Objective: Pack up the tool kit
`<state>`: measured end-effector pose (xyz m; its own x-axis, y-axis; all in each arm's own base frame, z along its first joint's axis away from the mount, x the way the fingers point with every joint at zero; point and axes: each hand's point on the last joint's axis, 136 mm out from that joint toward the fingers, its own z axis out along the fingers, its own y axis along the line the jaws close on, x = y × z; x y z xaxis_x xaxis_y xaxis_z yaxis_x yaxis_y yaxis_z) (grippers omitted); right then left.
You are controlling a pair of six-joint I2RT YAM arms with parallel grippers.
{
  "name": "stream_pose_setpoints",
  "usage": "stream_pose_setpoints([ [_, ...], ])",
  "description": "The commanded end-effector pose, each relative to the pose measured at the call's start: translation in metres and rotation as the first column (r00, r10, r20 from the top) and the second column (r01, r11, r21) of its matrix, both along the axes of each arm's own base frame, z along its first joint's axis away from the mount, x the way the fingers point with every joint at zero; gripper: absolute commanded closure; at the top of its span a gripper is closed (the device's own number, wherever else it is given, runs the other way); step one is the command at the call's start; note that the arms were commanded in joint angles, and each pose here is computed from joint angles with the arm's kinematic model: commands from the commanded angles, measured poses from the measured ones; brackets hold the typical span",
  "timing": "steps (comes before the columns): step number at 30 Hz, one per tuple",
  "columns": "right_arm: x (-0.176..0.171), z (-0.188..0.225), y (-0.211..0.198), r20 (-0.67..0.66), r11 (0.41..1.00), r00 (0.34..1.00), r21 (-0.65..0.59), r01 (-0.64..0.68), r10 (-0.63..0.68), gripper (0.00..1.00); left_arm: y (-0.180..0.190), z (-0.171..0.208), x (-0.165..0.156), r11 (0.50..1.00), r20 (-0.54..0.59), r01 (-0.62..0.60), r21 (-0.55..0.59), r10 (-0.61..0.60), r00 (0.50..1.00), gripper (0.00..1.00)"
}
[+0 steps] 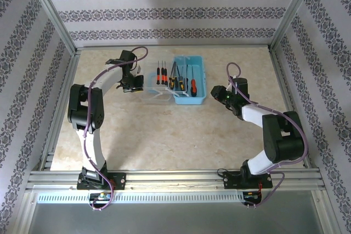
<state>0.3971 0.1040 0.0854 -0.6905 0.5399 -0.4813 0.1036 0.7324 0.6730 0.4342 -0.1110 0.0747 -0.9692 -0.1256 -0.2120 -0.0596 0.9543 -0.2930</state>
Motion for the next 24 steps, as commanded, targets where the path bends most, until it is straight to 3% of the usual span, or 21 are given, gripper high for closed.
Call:
stream_pose_setpoints([
  [1,-0.001,-0.012,-0.001,-0.046,1.0,0.999,0.004,0.004,-0.004,0.72,0.019,0.038,0.0,0.994,0.077,-0.001,0.114,-0.008,0.997,1.0],
  [16,0.0,-0.031,0.063,-0.092,0.982,0.978,0.037,-0.183,0.185,0.73,0.031,0.103,-0.009,0.959,0.143,0.038,0.28,-0.081,0.986,1.0],
  [24,0.0,-0.039,0.077,-0.11,0.977,0.971,0.039,-0.211,0.214,0.73,0.015,0.141,-0.018,0.937,0.145,0.094,0.336,-0.149,0.978,1.0],
])
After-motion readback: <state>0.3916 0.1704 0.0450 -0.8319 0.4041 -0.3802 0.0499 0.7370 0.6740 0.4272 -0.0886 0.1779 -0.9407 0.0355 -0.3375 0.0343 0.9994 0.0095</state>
